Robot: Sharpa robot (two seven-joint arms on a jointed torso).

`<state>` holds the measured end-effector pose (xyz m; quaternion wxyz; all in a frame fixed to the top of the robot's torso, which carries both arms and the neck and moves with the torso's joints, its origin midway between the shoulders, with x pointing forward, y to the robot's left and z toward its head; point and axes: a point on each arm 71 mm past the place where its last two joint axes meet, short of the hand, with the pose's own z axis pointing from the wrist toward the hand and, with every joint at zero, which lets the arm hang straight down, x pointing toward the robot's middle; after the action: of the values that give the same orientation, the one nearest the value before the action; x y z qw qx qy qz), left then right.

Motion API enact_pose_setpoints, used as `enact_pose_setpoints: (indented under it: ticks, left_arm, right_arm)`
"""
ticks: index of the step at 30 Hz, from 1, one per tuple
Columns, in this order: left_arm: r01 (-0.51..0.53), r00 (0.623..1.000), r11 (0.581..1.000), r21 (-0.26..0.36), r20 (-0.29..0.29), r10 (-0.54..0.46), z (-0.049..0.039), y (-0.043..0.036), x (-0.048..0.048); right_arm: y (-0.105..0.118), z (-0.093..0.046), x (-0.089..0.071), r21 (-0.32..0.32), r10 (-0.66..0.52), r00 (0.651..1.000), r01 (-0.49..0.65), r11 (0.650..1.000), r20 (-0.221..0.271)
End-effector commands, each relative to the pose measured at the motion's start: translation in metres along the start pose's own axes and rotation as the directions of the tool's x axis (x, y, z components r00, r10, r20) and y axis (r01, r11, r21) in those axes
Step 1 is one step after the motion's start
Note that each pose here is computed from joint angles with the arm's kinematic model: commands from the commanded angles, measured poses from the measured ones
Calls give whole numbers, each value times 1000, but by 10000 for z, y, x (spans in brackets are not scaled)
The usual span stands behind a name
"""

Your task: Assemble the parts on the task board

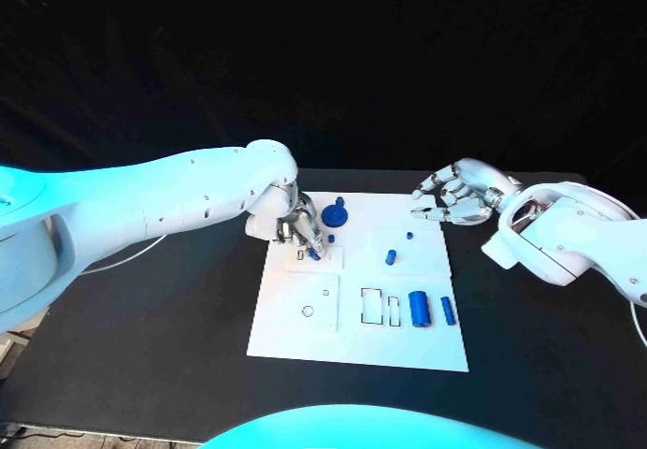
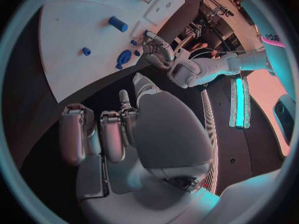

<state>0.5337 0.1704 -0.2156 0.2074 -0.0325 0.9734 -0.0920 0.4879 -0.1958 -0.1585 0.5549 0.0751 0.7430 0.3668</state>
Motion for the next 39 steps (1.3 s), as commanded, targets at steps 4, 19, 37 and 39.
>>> enact_pose_setpoints:
  ticks: [4, 19, 37, 39]
  left_arm:
    - [-46, 999, 999, -27, -3, 45, 36, -2, 44]
    - [-51, 998, 998, -43, 25, 52, 45, 2, 20]
    - [-32, 999, 999, -37, 30, 34, 99, -48, 43]
    - [-30, 999, 999, -38, 31, 31, 102, -45, 41]
  right_arm:
    - [11, 0, 15, -11, -10, 1000, 10, 1000, -14]
    - [14, 1, 17, -12, -10, 1000, 10, 1000, -15]
    - [23, -4, 18, -14, -15, 1000, 15, 1000, -13]
    - [22, -6, 18, -14, -15, 1000, 15, 1000, -13]
